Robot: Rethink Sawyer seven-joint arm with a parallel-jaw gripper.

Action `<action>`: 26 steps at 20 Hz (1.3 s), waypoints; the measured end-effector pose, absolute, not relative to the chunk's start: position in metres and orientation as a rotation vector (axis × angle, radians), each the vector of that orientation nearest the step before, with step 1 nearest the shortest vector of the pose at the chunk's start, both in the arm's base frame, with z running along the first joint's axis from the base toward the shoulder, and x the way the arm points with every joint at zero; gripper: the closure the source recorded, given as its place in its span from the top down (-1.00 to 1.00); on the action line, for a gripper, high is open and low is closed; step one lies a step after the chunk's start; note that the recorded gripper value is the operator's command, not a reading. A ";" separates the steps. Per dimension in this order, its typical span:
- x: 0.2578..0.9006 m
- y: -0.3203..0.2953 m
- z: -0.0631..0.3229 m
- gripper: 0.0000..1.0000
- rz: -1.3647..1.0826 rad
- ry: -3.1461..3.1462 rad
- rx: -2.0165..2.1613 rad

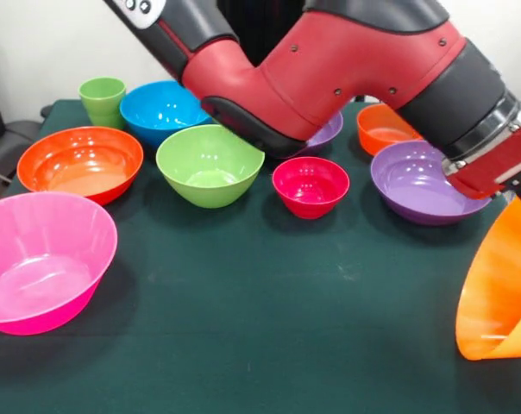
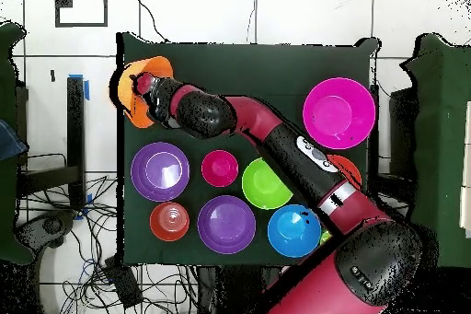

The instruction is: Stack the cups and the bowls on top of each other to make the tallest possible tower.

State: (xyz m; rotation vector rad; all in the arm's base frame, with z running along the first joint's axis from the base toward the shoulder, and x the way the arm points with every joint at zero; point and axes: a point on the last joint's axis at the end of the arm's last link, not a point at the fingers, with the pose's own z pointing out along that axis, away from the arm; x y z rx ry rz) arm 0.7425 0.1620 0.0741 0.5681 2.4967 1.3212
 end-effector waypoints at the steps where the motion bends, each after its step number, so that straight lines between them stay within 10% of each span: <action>1: 0.744 0.155 0.075 -1.00 1.330 2.493 0.581; 26: 0.743 0.098 0.069 -1.00 1.361 2.428 0.455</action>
